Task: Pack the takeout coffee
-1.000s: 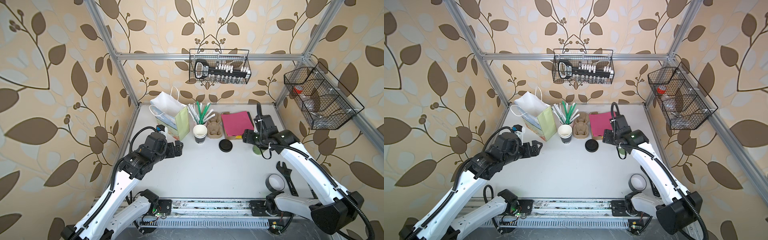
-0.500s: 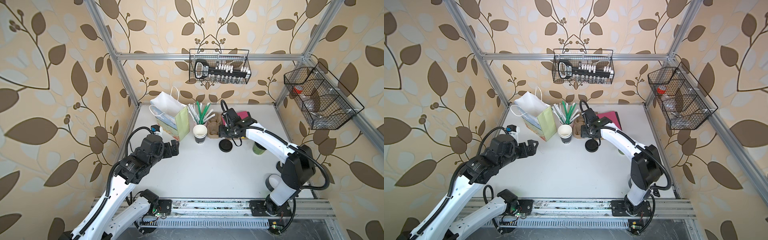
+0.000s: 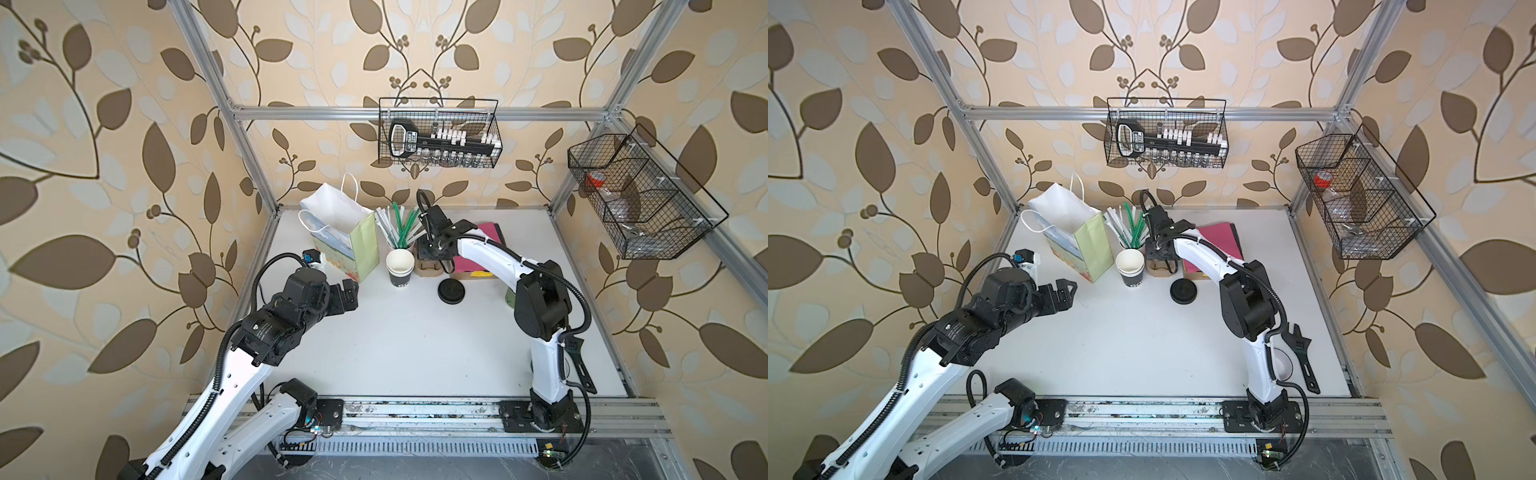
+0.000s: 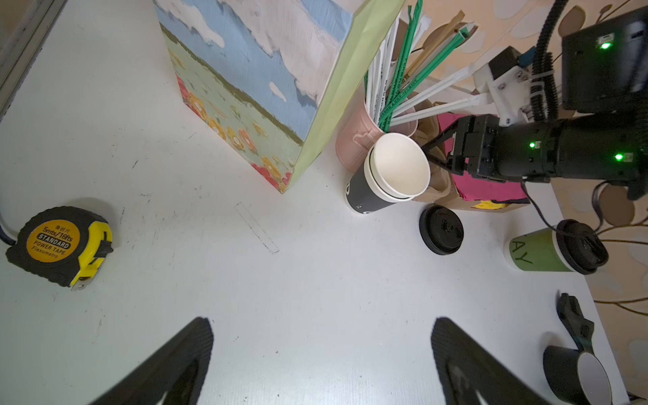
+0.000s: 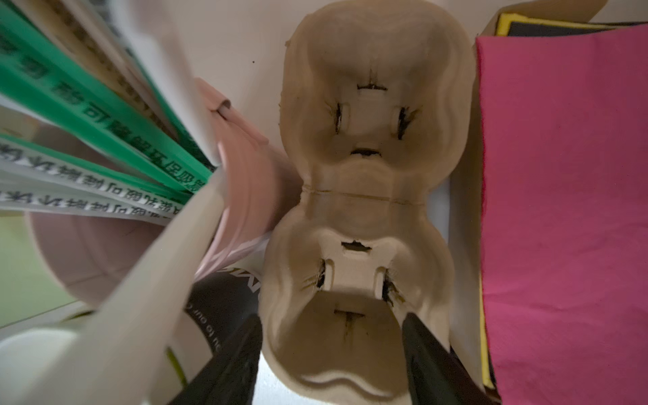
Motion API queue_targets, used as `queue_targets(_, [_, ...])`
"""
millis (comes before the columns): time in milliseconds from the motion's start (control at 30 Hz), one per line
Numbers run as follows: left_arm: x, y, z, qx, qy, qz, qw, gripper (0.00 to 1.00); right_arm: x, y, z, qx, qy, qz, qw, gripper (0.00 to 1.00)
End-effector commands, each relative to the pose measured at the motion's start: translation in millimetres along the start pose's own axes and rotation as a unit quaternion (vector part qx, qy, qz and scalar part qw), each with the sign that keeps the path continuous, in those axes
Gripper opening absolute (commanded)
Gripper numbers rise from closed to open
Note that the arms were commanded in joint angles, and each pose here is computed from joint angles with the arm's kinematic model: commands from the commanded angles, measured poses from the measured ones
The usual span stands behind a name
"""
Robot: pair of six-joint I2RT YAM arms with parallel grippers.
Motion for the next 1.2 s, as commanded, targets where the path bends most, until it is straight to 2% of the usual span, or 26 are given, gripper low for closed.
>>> queue_targets(0, [2,2,-5,0.001,-0.010,-0.009,1.000,0.99,-7,1,-10,0.010,-0.011,0.003,1.000,0.61])
queue_targets(200, [0,1,-5,0.000,-0.006,-0.008,1.000,0.99,-23,-1,-19,0.013,-0.016,0.025,0.999,0.56])
queue_targets(500, [-1,0,-6,-0.001,-0.005,-0.008,1.000,0.99,-37,-7,-28,0.018,-0.018,0.056,0.998,0.56])
queue_targets(867, [-2,1,-6,-0.002,-0.004,-0.009,1.000,0.99,-49,-7,-30,0.016,-0.001,0.060,0.998,0.56])
queue_targets(1167, [-3,1,-6,-0.003,-0.003,-0.013,1.000,0.99,-57,-10,-27,0.015,0.010,0.069,0.997,0.51])
Point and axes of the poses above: each gripper's point midway between its finger pads, its own x axis back along the fingers, its own y axis along the line the jaws close on, z = x × y, the point moved 5 cm from there along x, back along the fingers, and after that the axes turned 9 degrees about -x, right-handed, at the moved point
